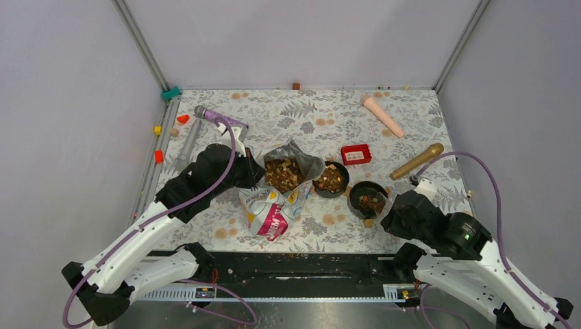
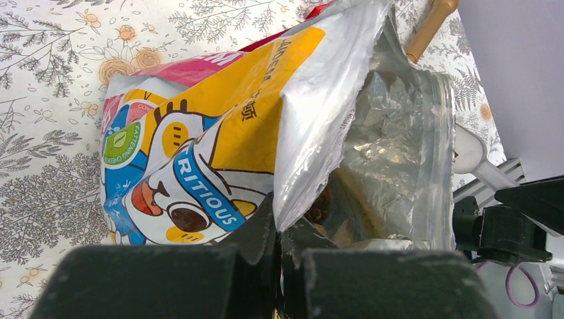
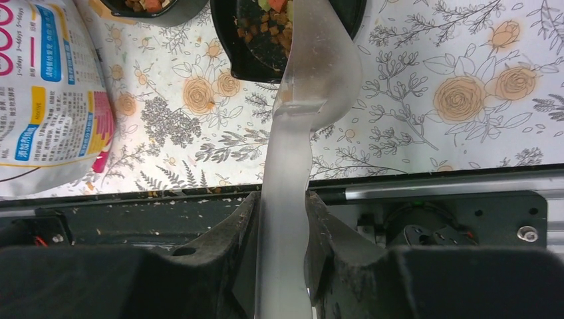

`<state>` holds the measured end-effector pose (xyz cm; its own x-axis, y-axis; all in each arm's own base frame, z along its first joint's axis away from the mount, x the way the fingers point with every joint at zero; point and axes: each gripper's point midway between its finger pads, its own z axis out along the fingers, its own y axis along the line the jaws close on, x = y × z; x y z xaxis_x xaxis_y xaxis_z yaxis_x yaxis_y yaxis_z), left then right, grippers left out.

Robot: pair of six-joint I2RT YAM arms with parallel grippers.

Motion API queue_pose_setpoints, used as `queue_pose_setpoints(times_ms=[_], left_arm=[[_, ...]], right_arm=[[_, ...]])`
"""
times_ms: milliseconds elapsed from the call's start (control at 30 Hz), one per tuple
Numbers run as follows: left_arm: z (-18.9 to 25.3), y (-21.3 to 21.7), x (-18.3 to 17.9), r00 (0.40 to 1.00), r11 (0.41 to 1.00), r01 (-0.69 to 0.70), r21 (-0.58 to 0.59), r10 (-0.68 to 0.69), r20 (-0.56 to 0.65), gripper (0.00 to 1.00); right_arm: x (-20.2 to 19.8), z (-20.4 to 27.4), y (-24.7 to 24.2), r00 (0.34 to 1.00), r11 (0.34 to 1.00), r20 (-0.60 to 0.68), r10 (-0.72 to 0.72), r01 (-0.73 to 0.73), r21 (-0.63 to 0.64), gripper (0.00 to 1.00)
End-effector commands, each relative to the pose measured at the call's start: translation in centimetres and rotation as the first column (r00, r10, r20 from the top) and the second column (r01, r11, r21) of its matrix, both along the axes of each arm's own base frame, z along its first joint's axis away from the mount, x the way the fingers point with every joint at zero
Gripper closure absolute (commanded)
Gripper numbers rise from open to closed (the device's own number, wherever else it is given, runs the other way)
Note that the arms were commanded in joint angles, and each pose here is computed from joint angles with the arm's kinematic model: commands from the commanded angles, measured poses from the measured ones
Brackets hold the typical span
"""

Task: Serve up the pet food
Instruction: Pour the pet food into the pet food bowl.

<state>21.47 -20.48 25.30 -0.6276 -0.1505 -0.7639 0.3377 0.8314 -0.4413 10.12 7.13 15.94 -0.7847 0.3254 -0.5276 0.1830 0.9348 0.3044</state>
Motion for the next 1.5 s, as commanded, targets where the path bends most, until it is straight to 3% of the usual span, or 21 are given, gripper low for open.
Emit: queue_pose_setpoints(times_ms=[0,333,500,600,767,900,1000,1133,1267,1367,1467], left_arm=[[2.5,-1.1,-0.4,0.997,0.996,0.059,-0.067,-0.056,0.048,1.00],[2.2,-1.3,-0.3,0.997,0.996,0.062,-0.059,-0.060,0.039,1.00],[2.0,-1.2,-0.1,0.998,0.997,0.052,-0.053,-0.050,0.039,1.00],[2.0,-1.0,0.1,0.998,0.998,0.041,-0.047,-0.039,0.043,1.00],[2.1,-0.9,0.1,0.998,0.998,0.039,-0.048,-0.037,0.046,1.00],[2.3,-0.9,0.0,0.998,0.998,0.042,-0.052,-0.040,0.049,1.00],[2.1,-0.9,0.0,0.998,0.998,0.041,-0.050,-0.039,0.042,1.00],[2.2,-1.0,-0.1,0.998,0.998,0.042,-0.051,-0.040,0.041,1.00],[2.3,-0.9,0.0,0.998,0.998,0.036,-0.052,-0.033,0.044,1.00],[2.4,-0.9,-0.1,0.998,0.998,0.040,-0.057,-0.037,0.044,1.00],[2.5,-0.7,-0.1,0.998,0.998,0.032,-0.058,-0.029,0.051,1.00]], right_arm=[[0.4,0.8,-0.8,0.998,0.995,0.024,0.056,-0.053,-0.087,0.99],[-0.3,1.6,-0.5,0.966,0.948,-0.057,0.250,-0.257,-0.187,0.99],[-1.0,1.3,-1.3,0.946,0.910,-0.175,0.275,-0.314,-0.270,1.00],[-0.5,1.6,-1.7,0.947,0.896,-0.181,0.266,-0.312,-0.316,1.00],[0.9,4.2,-1.9,0.969,0.921,-0.041,0.245,-0.246,-0.304,1.00],[1.7,8.1,-0.8,0.961,0.966,0.157,0.229,-0.204,-0.161,1.00],[2.3,12.1,1.1,0.908,0.971,0.356,0.221,-0.239,0.006,1.00],[1.6,18.3,6.0,0.799,0.870,0.547,0.252,-0.434,0.233,1.00],[-0.9,22.4,12.2,0.700,0.639,0.589,0.405,-0.677,0.365,1.00],[-2.3,22.8,15.9,0.653,0.490,0.519,0.552,-0.757,0.433,1.00],[-1.6,20.7,17.2,0.664,0.528,0.343,0.664,-0.742,0.413,1.00]])
